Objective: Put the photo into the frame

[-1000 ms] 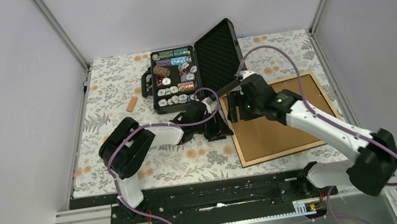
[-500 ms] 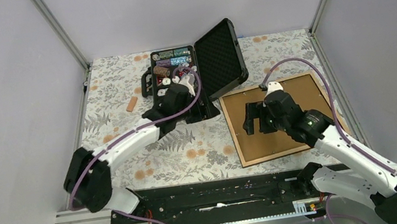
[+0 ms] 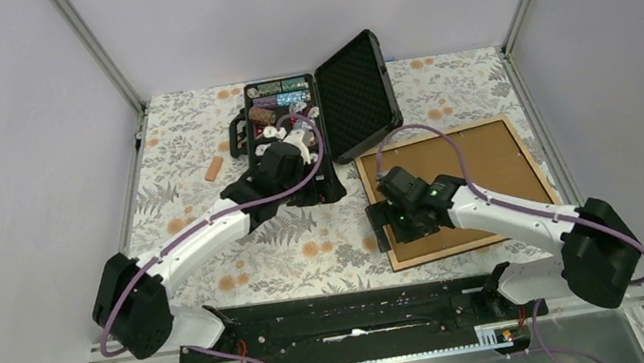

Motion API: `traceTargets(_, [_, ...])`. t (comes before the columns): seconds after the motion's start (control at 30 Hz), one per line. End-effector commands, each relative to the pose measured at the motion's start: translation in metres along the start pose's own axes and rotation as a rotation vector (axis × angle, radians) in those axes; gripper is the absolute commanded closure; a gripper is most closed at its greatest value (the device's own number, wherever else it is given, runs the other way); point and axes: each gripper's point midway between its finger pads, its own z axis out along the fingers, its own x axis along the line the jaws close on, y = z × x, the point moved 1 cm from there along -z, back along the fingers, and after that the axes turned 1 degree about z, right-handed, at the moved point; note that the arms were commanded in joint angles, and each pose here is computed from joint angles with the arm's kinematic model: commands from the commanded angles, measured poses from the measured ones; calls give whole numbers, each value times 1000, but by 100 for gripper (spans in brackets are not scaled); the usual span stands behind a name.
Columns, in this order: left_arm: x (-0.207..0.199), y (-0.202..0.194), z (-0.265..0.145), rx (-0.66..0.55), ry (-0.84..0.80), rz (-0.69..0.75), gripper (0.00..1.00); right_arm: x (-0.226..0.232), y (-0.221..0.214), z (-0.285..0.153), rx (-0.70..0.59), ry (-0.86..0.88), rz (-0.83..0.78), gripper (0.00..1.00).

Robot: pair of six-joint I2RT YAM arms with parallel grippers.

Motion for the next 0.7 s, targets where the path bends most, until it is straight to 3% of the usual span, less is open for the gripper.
traceTargets(0.0, [13,38,-42,-198,86,74,7,31,6,-7,24,47,-101,0])
traceTargets(0.13, [19,61,-87,-369,99,71,1,34,-4,-1,66,-37,-205,3])
traceTargets(0.37, [20,67,-126,-479,91,101,1,37,-3,1,111,-136,-415,5])
traceTargets(0.43, [19,66,-131,-491,81,104,2,34,-4,5,134,-164,-453,11])
traceTargets(0.57, [14,65,-138,-501,48,118,1,31,-13,5,250,-175,-585,49])
traceTargets(0.67, [10,64,-139,-502,21,127,1,19,-2,8,274,-300,-614,46])
